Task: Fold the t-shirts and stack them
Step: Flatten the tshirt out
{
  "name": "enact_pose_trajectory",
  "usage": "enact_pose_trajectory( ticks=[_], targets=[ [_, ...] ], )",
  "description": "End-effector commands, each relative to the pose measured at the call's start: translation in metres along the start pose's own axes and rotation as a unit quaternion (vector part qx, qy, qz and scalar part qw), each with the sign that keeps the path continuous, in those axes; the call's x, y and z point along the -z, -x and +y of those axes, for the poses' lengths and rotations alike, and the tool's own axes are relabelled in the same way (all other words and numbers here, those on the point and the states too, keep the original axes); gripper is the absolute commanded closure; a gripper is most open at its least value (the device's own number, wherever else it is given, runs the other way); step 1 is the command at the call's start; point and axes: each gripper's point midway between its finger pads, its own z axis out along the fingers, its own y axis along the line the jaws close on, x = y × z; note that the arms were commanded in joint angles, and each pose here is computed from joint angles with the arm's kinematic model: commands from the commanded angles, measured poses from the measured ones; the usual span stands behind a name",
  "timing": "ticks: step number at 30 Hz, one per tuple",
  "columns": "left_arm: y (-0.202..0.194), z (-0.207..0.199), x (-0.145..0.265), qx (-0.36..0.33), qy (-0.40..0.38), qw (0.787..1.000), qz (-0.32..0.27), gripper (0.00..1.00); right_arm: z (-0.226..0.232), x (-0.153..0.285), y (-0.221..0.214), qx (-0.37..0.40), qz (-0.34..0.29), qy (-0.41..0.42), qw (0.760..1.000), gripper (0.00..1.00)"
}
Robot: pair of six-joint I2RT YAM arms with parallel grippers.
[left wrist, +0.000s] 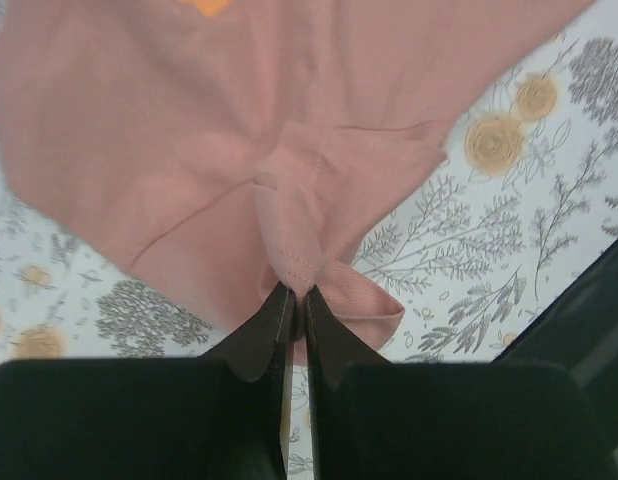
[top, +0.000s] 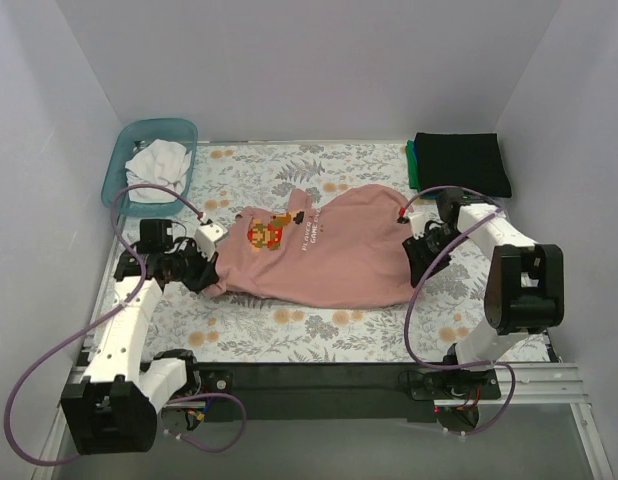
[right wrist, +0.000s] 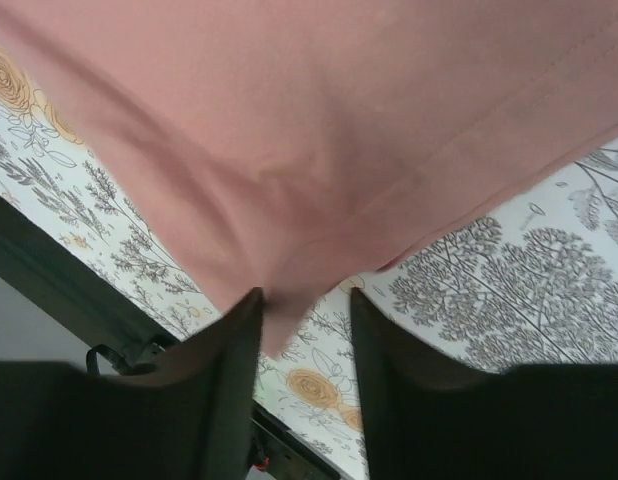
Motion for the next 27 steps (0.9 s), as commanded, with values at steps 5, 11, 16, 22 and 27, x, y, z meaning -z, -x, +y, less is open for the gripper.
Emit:
enact_pose_trajectory(
  ticks=[5,11,16,22,27],
  targets=[
    [-0.033,-0.001,-0.016,-0.016,-0.041,0.997,0.059,1.0,-0.01,0.029,0.021,0.096,-0.026,-0.055,0.994,0.42],
    [-0.036,-0.004,-0.019,-0.01,-0.051,0.997,0.064,1.0,0.016,0.012,-0.007,0.171,0.012,-0.042,0.984,0.6],
    [-0.04,-0.003,-0.02,0.001,-0.051,0.996,0.07,1.0,0.047,-0.016,-0.043,0.244,0.072,-0.024,0.967,0.65],
    [-0.036,-0.001,-0.022,0.011,-0.049,0.997,0.067,1.0,0.048,-0.035,-0.062,0.271,0.101,-0.05,0.956,0.61],
    [-0.037,-0.003,-0.022,0.015,-0.052,0.996,0.066,0.98,0.045,-0.049,-0.065,0.288,0.111,-0.069,0.949,0.61]
  ],
)
